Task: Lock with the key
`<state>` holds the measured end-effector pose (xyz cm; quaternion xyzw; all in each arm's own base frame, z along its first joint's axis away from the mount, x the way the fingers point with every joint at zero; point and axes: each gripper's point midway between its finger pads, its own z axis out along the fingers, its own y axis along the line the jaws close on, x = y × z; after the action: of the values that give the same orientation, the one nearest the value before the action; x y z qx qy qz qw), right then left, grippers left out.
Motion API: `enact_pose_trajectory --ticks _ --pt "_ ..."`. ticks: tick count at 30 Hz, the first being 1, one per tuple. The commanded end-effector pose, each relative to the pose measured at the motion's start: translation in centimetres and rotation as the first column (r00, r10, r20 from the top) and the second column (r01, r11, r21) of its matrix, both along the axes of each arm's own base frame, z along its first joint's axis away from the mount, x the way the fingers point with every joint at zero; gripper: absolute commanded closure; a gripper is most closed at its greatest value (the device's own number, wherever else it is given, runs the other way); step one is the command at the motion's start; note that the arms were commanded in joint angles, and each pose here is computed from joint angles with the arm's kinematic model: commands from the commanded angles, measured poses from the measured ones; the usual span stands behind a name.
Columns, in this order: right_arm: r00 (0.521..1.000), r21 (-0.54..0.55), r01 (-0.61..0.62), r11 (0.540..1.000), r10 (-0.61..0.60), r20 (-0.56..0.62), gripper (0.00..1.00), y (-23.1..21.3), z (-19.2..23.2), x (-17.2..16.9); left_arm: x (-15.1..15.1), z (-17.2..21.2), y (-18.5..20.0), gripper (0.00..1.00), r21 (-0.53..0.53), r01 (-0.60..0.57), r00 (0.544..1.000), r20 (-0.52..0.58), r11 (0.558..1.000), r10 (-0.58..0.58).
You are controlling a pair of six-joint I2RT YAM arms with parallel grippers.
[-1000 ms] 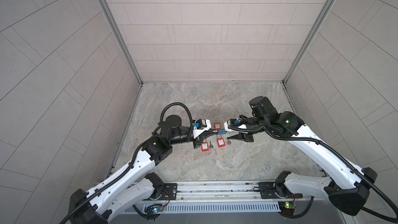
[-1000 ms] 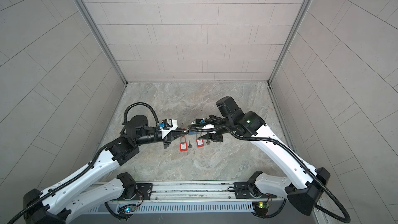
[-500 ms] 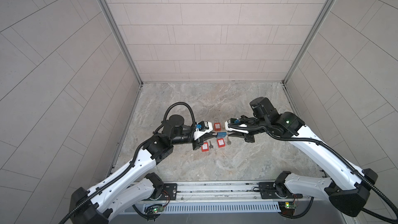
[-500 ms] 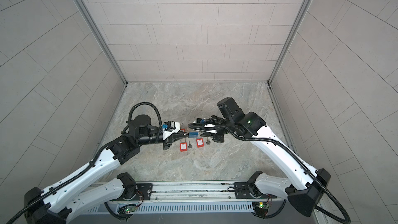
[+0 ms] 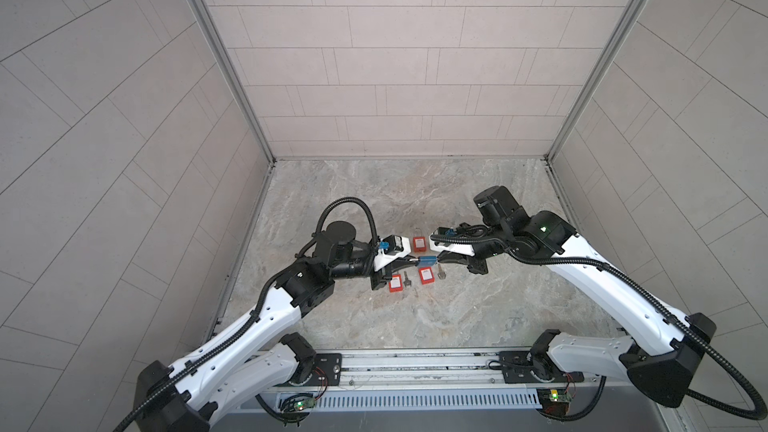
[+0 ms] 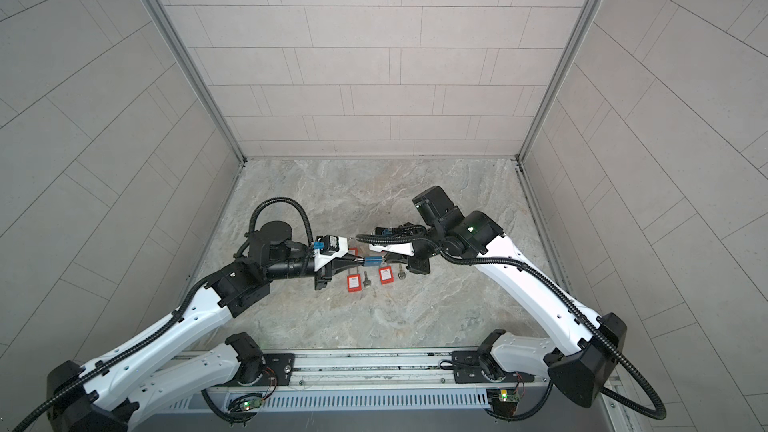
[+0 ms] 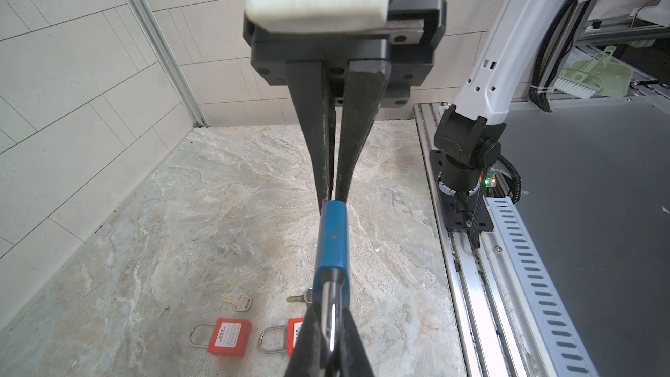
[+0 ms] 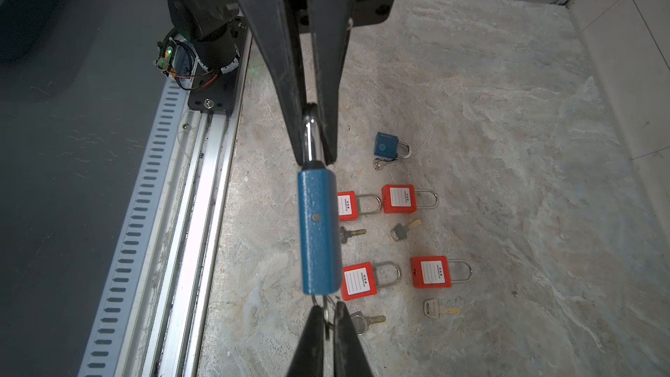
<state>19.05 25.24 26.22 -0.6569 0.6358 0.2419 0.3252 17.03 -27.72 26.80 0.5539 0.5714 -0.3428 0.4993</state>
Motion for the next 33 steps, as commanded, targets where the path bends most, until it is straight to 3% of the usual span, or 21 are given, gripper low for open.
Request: enact_pose_trajectory --ticks 1,7,14,33 --pt "1.0 0.004 -0.018 1.0 0.018 -0.006 0.92 0.1 0.7 -0.2 -0.3 3.7 -0.2 1.0 -0.07 0.036 0.993 0.112 0.997 -0.028" --pt "0.999 -0.023 -0.026 0.999 0.026 -0.022 1.0 -0.1 0.2 -0.3 -0.1 3.4 0.1 1.0 -0.041 0.022 0.991 0.13 0.999 -0.016" --pt "0.997 -0.067 -0.011 0.998 0.006 -0.076 1.0 -1.1 -1.4 -0.3 0.1 3.1 1.5 1.0 0.027 -0.037 0.984 0.177 0.999 0.032" --pt "0.991 -0.094 0.043 0.995 -0.054 -0.123 1.0 -2.7 -3.8 0.4 0.3 1.4 3.1 1.0 0.111 -0.089 0.985 0.154 0.99 0.072"
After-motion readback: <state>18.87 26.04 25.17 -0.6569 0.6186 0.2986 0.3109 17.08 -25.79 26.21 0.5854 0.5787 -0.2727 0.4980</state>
